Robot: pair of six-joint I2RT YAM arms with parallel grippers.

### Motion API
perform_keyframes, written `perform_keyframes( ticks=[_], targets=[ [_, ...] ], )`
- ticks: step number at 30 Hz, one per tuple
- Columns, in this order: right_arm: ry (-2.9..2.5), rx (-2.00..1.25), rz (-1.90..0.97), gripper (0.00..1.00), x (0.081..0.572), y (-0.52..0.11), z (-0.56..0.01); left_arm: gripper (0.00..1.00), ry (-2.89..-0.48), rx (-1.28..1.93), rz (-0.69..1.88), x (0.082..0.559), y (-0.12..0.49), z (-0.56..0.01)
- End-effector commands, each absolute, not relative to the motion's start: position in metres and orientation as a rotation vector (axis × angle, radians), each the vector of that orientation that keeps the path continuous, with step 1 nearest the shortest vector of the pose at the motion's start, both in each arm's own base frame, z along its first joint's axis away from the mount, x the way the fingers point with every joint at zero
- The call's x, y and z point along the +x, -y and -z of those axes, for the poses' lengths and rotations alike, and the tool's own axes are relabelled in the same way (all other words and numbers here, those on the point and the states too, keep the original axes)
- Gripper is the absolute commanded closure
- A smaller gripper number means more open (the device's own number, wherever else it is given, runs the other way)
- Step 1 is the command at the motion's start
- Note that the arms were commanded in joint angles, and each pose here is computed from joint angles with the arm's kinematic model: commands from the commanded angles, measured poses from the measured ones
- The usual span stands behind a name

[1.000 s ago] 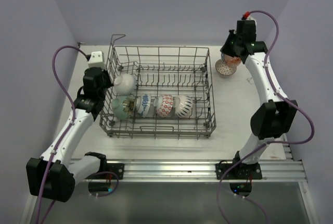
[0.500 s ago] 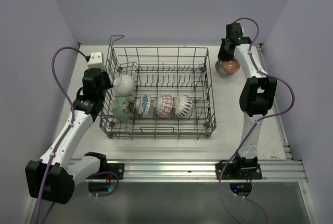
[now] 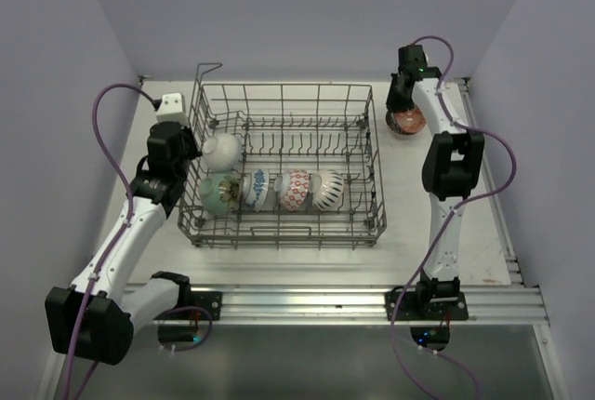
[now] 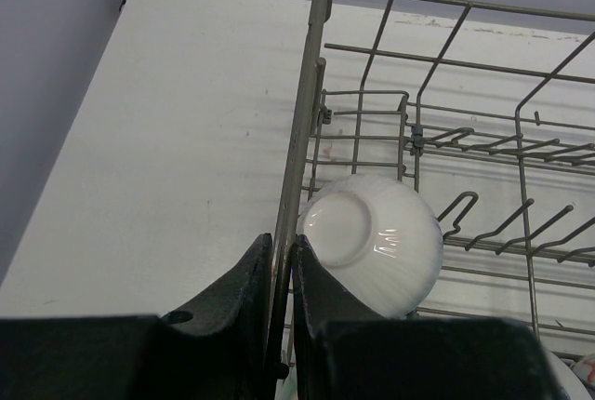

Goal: Unload the bowls from the dish rack

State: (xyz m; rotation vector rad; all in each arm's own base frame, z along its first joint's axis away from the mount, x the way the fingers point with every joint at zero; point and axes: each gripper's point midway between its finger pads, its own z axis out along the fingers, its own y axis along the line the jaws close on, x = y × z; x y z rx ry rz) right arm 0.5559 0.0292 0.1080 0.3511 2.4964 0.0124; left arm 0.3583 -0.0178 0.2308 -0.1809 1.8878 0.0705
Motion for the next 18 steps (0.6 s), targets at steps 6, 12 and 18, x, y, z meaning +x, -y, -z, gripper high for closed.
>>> perform_keyframes(
  ticks=[6, 12, 18],
  targets=[
    [-2.472, 0.344, -0.013, 0.66, 0.56, -0.026, -0.116, 1.0, -1.873, -0.192, -0.043, 0.354, 0.022, -0.236],
    [-2.453, 0.349, -0.063, 0.46, 0.561, -0.033, -0.13, 1.0, -1.875, -0.184, -0.037, 0.354, 0.024, -0.235],
    [-2.327, 0.362, -0.127, 0.4, 0.554, -0.037, -0.203, 1.0, -1.875, -0.182, -0.037, 0.355, 0.024, -0.235]
  ],
)
